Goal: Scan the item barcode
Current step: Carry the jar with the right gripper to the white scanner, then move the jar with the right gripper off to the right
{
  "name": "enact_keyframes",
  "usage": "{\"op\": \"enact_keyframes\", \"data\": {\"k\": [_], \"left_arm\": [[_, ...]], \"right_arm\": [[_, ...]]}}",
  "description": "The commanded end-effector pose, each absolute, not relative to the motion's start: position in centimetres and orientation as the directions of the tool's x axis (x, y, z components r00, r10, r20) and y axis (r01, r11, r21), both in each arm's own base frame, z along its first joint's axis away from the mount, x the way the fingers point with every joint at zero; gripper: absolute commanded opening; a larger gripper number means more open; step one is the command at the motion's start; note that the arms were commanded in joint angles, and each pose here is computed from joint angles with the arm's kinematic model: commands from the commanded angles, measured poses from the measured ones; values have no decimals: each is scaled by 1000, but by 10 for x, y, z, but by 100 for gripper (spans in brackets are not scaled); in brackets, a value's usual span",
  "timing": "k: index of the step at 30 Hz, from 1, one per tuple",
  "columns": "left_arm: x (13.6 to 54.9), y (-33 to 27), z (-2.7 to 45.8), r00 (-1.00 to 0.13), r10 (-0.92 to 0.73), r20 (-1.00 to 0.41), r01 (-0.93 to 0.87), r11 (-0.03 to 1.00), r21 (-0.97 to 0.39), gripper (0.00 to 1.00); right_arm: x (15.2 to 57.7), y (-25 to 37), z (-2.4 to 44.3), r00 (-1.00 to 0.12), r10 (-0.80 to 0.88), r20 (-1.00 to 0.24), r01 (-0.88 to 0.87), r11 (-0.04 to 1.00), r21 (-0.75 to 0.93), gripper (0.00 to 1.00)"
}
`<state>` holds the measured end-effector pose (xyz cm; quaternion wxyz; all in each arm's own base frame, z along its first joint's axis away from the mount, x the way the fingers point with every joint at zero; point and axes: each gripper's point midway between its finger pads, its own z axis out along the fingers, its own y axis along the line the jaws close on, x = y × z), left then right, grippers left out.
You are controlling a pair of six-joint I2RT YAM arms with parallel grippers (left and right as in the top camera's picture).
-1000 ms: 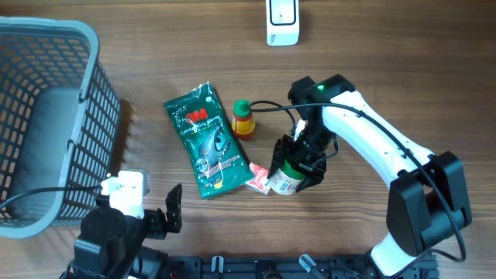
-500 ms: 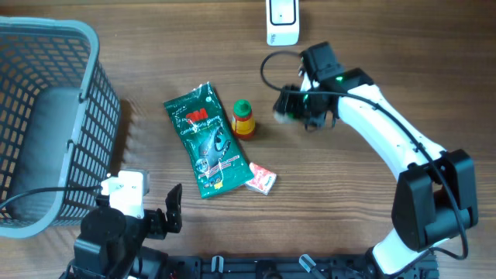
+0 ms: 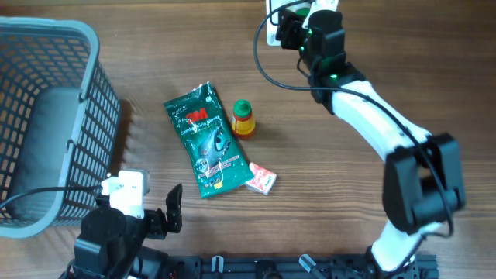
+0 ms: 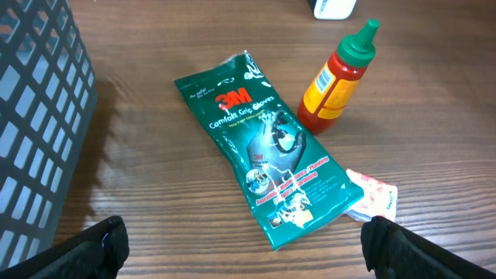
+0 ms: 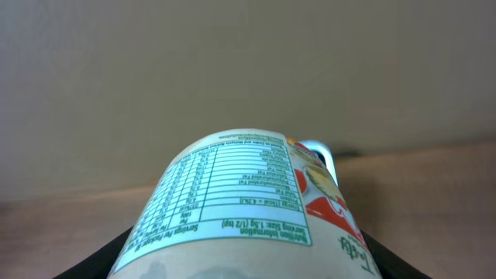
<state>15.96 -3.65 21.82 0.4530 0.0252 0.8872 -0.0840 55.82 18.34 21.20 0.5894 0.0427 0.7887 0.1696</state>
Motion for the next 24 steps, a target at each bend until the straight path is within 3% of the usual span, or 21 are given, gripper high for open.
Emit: {"op": "enact_keyframes", "data": {"k": [1,6,14,20,24], "left_arm": [[160,-37,222,-581,-42,-813,121,983,-138,100],[160,-37,222,-581,-42,-813,121,983,-138,100],[160,-37,222,-581,-42,-813,121,983,-138,100],[160,-37,222,-581,-42,-813,121,983,-138,100],[160,-37,222,-581,-42,-813,121,983,-138,100]], "right_arm": [[582,189,187,-209,198,-958,-158,960,233,54],[602,196,172,-87,243,-966,-189,948,256,61],[641,208,156,-116,227,-967,-166,955,245,60],[636,181,211,-150,212,-966,-122,965,231,60],[610,94,266,-240,246,-939,32,969,246,60]]}}
